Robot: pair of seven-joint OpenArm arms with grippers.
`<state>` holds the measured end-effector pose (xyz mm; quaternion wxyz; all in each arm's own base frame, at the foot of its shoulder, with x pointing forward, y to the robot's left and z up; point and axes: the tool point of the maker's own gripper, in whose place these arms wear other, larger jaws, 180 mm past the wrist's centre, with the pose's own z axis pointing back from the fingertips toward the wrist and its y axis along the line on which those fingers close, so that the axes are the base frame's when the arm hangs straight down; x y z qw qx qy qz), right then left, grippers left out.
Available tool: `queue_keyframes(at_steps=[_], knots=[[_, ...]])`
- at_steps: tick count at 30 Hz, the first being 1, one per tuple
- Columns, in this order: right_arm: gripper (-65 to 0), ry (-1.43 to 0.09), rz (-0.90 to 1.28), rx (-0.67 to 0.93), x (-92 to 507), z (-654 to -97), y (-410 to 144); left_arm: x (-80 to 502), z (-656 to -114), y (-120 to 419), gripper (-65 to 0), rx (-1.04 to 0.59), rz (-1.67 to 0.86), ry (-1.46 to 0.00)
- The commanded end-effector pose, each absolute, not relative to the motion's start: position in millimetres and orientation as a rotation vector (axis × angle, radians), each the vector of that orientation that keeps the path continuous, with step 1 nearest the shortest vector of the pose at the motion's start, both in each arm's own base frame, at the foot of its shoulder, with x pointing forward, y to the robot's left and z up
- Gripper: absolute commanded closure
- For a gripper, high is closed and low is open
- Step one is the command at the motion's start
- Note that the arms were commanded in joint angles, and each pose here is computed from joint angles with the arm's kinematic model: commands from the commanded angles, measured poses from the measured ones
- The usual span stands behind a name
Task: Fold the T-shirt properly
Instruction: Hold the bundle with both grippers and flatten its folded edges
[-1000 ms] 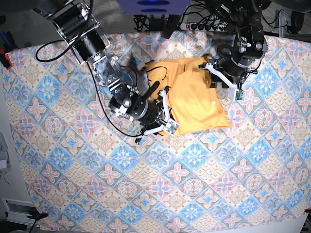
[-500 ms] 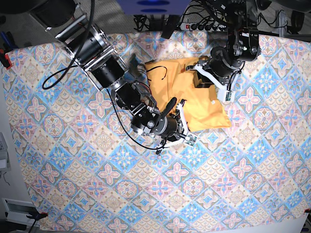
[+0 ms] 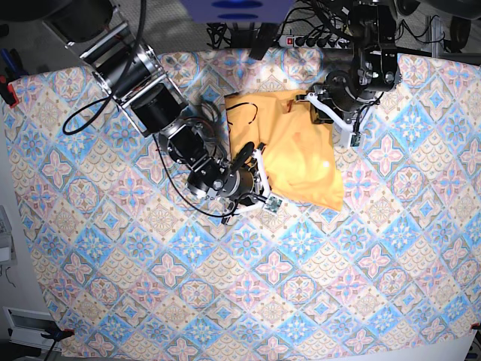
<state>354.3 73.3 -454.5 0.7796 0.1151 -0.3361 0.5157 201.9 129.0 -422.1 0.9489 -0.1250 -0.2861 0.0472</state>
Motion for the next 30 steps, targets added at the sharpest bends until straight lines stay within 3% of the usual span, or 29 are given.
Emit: queue_keyframes(at_steps=[1,8,12,18,30], knots=[[0.0,-0.846,1.114,0.272,375.1,-418.4,93.7,206.1,-408.9,117.6,-12.0,-0.283,0.070,-0.623],[0.0,-0.902,1.123,0.275,382.0,-399.5,100.5,194.8,-397.0,76.7,-12.0,-0.360,-0.022,-0.622],[0.0,-0.842,1.109,0.259,387.8,-420.2,87.7,187.7,-407.0,61.2,-12.0,-0.382,-0.059,-0.582],[0.0,-0.739,1.085,0.273,376.1,-453.4,82.4,190.3,-419.0,71.3,-12.0,-0.347,-0.114,-0.553],[0.0,-0.690,1.115,0.109,361.4,-456.9,4.1,238.9,-434.6,122.1,-11.9,-0.222,-0.155,-0.563]])
